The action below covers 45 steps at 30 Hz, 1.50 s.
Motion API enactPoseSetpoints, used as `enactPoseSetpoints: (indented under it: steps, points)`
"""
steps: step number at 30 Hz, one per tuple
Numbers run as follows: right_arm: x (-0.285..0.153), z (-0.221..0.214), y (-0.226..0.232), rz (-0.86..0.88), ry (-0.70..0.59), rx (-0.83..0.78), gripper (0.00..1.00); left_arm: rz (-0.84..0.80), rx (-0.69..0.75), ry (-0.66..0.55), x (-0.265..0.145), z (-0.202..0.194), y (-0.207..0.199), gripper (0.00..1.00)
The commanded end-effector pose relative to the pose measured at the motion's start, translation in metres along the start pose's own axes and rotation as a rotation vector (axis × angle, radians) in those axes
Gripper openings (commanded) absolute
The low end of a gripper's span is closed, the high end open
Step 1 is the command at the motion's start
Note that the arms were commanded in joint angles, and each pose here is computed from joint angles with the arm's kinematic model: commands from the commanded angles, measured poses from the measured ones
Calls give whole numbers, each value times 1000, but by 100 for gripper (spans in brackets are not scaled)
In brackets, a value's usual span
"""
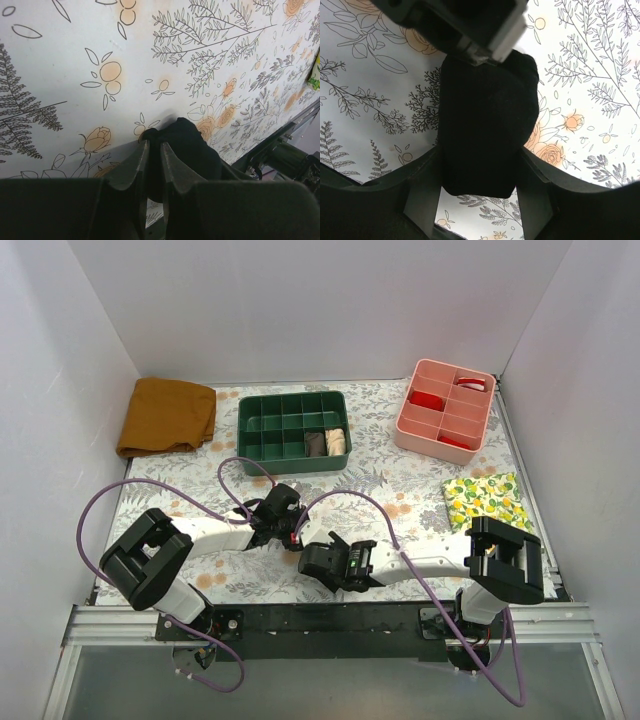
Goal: Roll the underwear
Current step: Roll the underwear to the center of the board.
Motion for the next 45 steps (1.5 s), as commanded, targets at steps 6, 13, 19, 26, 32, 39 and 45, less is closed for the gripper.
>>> enactPoseSetpoints:
  steps: [6, 13, 19, 26, 32, 39, 45]
  points:
    - [27, -71, -10, -93, 232, -35, 44, 177, 6, 122, 2, -34, 37, 4]
    - [31, -103, 12, 124, 347, 70, 34, 196, -12, 107, -2, -31, 41, 13]
    - [38, -124, 21, 206, 463, 91, 11, 209, -44, 67, -10, -18, 47, 35]
    - [42, -128, 10, 212, 500, 167, 1, 226, -105, -38, -38, 10, 60, 56]
    - [35, -105, 0, 193, 390, 236, 1, 250, -135, -146, -66, 36, 68, 67]
    - [17, -60, -9, 174, 232, 289, 1, 256, -137, -211, -83, 51, 61, 67]
    - [5, -35, -20, 167, 173, 318, 1, 261, -150, -277, -99, 59, 58, 68]
Point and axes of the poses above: each gripper's point midway between its finger pads, its own x axis out along the fingers, its own y axis along the line the jaws close on, z = x × y, the point moved 4 cm from there along -x, back along the fingers, and after that the axes turned 13 degrees about x, right-handed, at the moved point
